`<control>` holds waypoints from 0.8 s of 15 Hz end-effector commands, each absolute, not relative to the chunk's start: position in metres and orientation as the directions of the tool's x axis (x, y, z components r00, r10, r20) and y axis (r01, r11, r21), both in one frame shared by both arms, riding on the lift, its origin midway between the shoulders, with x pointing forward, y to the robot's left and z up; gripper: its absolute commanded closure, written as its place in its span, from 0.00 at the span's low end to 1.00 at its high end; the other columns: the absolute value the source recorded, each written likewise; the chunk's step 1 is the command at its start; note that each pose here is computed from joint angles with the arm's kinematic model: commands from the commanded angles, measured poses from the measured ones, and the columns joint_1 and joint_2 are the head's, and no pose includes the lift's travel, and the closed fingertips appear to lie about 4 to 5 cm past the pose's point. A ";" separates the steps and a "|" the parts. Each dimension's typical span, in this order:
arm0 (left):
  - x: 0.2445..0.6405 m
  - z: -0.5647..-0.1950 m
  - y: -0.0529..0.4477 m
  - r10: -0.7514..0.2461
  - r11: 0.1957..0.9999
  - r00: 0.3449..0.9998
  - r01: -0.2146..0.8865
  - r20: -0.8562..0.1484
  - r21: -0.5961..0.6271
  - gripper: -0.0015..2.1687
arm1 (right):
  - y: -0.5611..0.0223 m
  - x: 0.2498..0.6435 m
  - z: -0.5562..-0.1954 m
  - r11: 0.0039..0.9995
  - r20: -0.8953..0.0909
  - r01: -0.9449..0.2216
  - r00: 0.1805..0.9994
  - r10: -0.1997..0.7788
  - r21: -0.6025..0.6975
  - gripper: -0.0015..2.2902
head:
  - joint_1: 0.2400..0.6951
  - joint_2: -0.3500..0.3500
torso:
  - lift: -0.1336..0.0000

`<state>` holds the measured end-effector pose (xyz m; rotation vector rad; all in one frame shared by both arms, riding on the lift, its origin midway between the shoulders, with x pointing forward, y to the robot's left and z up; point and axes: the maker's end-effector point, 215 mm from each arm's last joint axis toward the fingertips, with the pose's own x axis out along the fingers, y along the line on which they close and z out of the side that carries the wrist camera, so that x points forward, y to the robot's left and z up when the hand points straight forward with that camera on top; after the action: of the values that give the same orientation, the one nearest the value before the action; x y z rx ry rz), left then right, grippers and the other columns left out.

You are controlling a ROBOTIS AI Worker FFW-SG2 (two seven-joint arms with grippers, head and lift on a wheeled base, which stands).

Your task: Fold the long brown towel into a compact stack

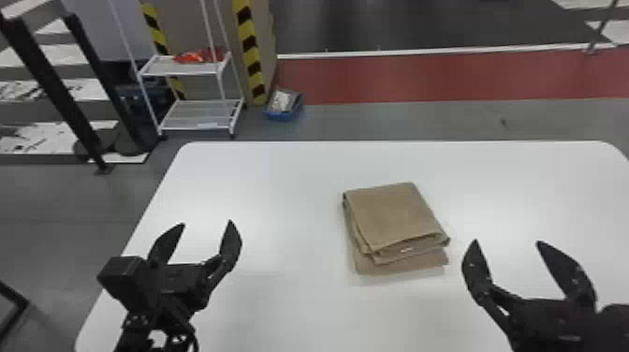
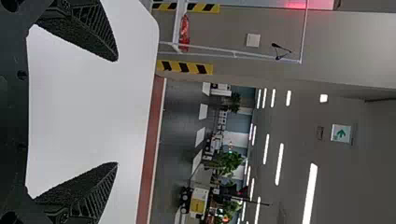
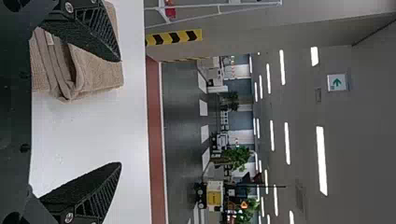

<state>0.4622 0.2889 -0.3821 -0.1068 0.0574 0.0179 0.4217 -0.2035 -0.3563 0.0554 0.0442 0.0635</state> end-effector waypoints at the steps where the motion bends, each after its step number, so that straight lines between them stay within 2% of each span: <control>1: 0.462 -0.382 0.289 0.015 0.994 0.998 -0.021 -0.058 -0.106 0.04 | -0.204 0.422 -0.356 0.996 -0.042 -0.062 0.997 0.064 0.057 0.04 | 1.00 0.65 | 0.32; 12: 0.462 -0.384 0.289 0.016 0.994 0.998 -0.022 -0.061 -0.107 0.04 | -0.203 0.422 -0.356 0.996 -0.042 -0.065 0.997 0.067 0.058 0.04 | 1.00 0.66 | 0.32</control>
<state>0.4616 0.2888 -0.3832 -0.1082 0.0594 0.0188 0.4216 -0.2030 -0.3563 0.0563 0.0443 0.0645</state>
